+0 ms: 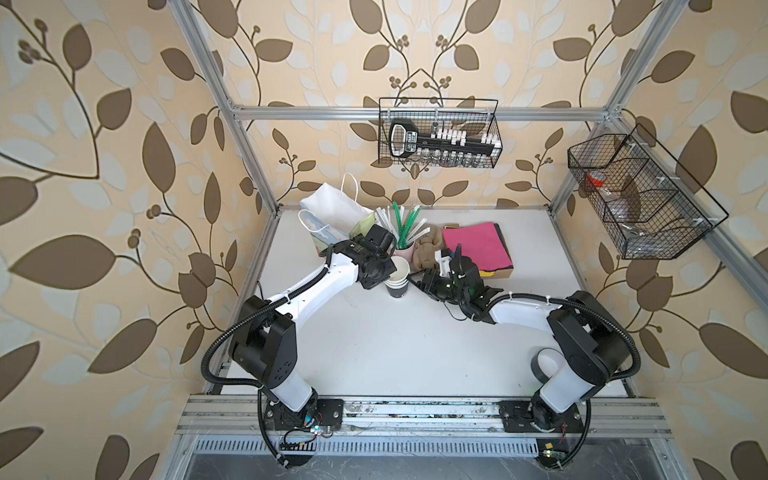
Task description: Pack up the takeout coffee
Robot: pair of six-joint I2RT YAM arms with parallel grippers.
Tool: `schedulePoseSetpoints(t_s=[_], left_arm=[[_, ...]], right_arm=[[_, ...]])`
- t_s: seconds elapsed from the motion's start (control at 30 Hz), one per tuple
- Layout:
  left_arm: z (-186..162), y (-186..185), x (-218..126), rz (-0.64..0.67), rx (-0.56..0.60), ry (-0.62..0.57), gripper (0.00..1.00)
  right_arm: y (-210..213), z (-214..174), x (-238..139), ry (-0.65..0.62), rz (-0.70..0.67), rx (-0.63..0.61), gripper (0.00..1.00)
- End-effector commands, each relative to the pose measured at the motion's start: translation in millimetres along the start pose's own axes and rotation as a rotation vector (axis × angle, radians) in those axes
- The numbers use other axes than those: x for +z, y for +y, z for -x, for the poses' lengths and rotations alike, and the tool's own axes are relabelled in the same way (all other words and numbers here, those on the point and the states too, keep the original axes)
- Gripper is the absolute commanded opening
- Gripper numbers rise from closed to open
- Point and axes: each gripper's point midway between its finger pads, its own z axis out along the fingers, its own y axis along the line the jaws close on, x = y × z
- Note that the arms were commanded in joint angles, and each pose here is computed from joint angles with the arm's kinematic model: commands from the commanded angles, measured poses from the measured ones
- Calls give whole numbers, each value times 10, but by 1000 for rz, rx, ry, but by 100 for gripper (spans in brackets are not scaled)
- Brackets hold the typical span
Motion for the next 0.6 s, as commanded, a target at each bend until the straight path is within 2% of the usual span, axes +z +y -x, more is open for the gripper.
schedulePoseSetpoints(t_s=[0.0, 0.2, 0.57], left_arm=[[-82, -161, -48, -55, -4, 31, 0], [-67, -248, -147, -84, -3, 25, 0], [-31, -346, -285, -125, -22, 14, 0]], right_arm=[[-52, 25, 53, -8, -62, -4, 55], [-223, -1, 59, -6, -135, 4, 55], [-199, 86, 1, -26, -218, -46, 53]])
